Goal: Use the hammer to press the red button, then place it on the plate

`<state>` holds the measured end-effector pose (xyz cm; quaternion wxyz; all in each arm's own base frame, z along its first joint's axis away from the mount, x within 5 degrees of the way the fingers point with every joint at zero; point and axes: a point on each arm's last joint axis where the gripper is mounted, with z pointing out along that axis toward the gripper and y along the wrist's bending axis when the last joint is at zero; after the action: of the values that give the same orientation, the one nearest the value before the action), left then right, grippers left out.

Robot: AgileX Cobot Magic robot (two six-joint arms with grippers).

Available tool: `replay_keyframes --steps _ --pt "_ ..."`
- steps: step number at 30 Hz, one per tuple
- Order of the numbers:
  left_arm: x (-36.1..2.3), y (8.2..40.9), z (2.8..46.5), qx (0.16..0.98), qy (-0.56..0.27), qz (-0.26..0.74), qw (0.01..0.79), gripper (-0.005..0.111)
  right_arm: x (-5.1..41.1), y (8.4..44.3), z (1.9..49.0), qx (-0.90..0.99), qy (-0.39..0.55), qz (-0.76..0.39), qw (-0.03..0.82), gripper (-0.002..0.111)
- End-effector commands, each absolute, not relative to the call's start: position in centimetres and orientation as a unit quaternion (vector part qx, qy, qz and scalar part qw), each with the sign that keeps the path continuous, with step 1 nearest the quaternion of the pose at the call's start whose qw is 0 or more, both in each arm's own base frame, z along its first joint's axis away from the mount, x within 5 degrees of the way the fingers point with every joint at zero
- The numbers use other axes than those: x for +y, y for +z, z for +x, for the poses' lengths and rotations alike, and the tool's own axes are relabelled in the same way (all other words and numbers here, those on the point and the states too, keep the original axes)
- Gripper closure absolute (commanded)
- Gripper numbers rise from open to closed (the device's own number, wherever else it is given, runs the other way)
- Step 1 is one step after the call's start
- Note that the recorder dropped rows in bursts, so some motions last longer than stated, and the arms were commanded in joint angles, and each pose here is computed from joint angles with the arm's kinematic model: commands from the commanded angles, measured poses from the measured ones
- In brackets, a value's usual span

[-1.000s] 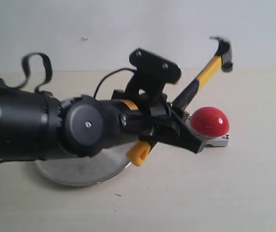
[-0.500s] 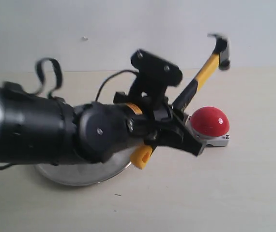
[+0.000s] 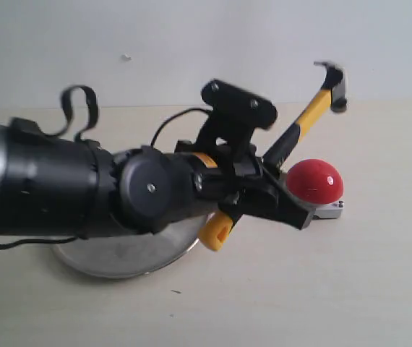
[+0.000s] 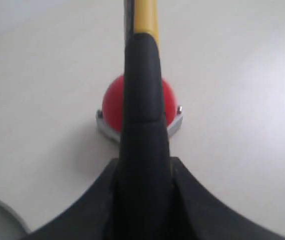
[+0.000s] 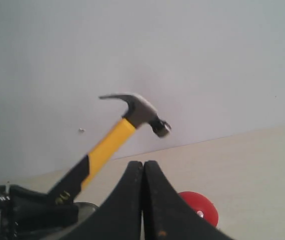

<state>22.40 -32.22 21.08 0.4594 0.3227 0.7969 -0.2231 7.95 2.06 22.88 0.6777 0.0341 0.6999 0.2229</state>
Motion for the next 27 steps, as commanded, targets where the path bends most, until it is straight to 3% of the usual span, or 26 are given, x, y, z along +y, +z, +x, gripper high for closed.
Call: replay_keyframes --steps 1,7,11,17,27 --pt "-30.9 27.7 21.7 0.75 -0.259 0.294 0.533 0.107 2.0 22.7 7.9 0.7 0.221 0.032 0.678 0.108" --pt "-27.3 30.2 19.6 0.734 -0.273 0.277 0.558 0.107 2.0 22.7 7.9 0.7 0.221 0.032 0.678 0.108" --pt "-23.2 29.5 18.1 0.731 -0.264 0.222 0.589 0.107 2.0 22.7 7.9 0.7 0.221 0.032 0.678 0.108" --pt "-17.1 28.4 18.6 0.771 -0.275 0.127 0.56 0.107 2.0 22.7 7.9 0.7 0.221 0.032 0.678 0.108" --pt "-15.3 28.0 19.0 0.766 -0.316 0.119 0.547 0.107 2.0 22.7 7.9 0.7 0.221 0.032 0.678 0.108"
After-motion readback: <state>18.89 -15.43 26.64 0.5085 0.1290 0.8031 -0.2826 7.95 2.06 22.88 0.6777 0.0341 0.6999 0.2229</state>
